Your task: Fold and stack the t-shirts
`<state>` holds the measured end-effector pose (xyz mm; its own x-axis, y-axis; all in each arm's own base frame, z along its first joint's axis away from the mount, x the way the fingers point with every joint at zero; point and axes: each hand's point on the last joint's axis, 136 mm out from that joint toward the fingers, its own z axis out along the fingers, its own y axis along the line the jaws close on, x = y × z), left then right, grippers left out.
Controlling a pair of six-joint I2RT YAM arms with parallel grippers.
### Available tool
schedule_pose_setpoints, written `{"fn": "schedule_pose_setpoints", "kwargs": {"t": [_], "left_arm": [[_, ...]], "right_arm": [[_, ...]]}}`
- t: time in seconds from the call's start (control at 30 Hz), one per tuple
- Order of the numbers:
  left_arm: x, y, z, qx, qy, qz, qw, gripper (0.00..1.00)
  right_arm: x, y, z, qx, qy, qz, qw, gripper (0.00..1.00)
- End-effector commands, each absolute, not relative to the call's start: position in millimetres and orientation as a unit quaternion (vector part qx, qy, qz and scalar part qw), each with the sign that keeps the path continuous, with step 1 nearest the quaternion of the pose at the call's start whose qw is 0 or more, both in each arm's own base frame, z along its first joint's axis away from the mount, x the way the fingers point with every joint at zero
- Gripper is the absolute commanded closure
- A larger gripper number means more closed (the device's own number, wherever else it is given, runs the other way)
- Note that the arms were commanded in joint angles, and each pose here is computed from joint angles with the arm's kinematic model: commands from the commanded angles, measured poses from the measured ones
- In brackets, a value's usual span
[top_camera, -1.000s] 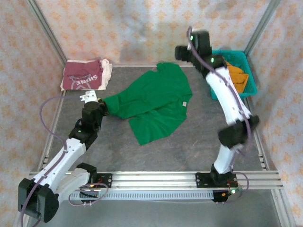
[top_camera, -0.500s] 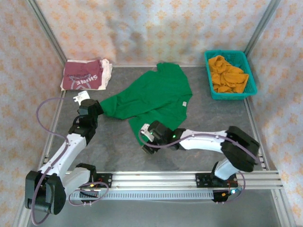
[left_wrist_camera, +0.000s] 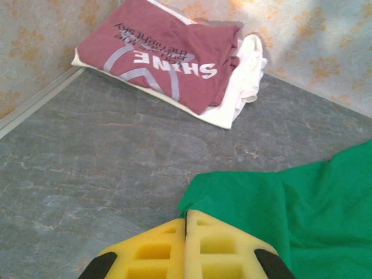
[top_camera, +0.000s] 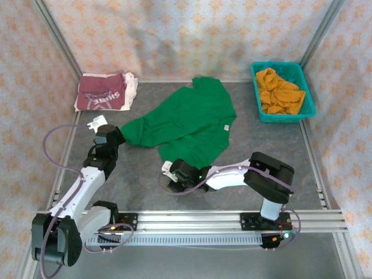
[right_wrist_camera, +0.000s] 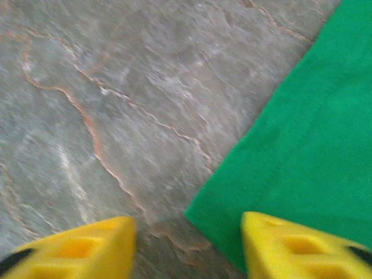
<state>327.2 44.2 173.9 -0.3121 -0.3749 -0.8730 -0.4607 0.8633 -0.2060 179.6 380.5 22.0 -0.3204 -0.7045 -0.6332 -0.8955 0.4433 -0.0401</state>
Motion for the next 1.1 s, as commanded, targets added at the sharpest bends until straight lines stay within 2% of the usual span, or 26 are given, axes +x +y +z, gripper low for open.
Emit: {"fn": "schedule_pose_setpoints", "kwargs": {"t": [0.0, 0.07, 0.1, 0.27, 0.57, 0.87, 0.93, 1.07], "left_arm": [[320, 53, 170, -0.282, 0.805, 0.047, 0.519, 1.00], [319, 56, 171, -0.288, 0.803, 0.047, 0.519, 1.00], [318, 57, 172, -0.290, 0.802, 0.045, 0.520, 1.00], [318, 62, 189, -0.297, 0.791, 0.038, 0.533, 1.00], [314, 59, 274, -0.267, 0.754, 0.023, 0.600, 1.00], [290, 66, 349, -0.272, 0.717, 0.031, 0.640, 1.00], [288, 70, 353, -0.278, 0.716, 0.044, 0.639, 1.00], [298, 67, 339, -0.276, 0.737, 0.042, 0.616, 1.00]], "right_arm": [[208, 374, 9, -0.477, 0.810, 0.112, 0.323, 0.75], [211, 367, 9, -0.466, 0.817, 0.110, 0.321, 0.96], [213, 363, 12, -0.459, 0.820, 0.111, 0.322, 1.00], [231, 337, 64, -0.404, 0.836, 0.136, 0.344, 1.00], [261, 265, 240, -0.300, 0.807, 0.186, 0.474, 1.00], [274, 177, 373, -0.190, 0.776, 0.113, 0.590, 1.00], [276, 160, 397, -0.171, 0.764, 0.092, 0.616, 1.00], [280, 151, 413, -0.163, 0.760, 0.070, 0.626, 1.00]]}}
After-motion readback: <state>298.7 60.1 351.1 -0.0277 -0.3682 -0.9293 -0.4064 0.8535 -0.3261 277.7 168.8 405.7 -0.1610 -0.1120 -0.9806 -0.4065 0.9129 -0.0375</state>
